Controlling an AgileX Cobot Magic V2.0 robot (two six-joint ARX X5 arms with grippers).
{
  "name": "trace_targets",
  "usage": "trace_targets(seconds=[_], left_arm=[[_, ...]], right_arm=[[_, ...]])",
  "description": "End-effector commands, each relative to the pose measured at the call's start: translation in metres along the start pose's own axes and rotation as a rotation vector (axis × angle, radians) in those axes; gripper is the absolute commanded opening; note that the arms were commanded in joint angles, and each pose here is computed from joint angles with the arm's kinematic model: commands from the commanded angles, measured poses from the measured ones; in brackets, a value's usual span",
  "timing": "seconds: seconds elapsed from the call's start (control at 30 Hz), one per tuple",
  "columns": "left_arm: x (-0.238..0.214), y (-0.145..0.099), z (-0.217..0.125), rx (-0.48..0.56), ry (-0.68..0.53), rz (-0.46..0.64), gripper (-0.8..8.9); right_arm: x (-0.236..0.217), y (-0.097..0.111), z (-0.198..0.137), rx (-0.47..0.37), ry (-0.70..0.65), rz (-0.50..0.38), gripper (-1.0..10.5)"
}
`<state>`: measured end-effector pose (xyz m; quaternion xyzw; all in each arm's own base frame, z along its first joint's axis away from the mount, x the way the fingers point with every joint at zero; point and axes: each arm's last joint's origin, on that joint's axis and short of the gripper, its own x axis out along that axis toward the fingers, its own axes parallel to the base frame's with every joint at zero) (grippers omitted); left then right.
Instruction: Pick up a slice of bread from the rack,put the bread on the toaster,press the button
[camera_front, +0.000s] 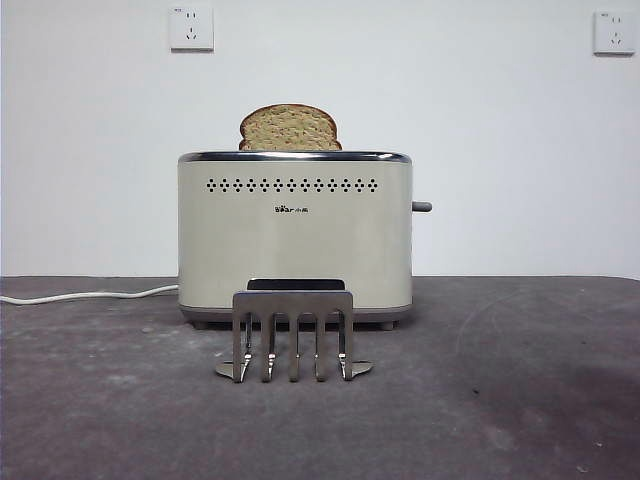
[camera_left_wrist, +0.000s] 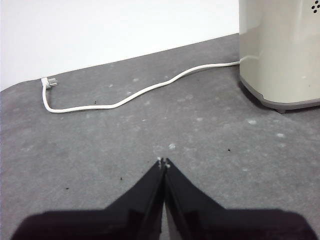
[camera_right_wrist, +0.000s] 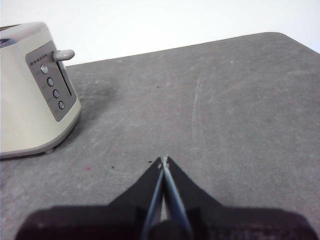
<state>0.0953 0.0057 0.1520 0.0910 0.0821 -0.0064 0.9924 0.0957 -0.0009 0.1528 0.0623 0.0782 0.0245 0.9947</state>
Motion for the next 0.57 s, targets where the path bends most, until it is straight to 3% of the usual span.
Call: trace_targets(seconds=[0.03,0.13,0.57], left_arm=[[0.0013,-0.0004,-0.0041,-0.011,0.009,0.002,-0.03],[0.0013,-0.0004,-0.0041,-0.011,0.009,0.002,-0.03],[0.0013,-0.0004,-0.0041,-0.011,0.009,0.002,-0.03]], right_arm=[[0.0009,-0.0006,-0.0048,-0.009,0.021,-0.003,0.0],[0.0009,-0.0005,-0.0047,0.033,0.02,-0.001,0.0],[0.0014,-0.0006,-0.005,0.033,0.026,-0.003,0.0]])
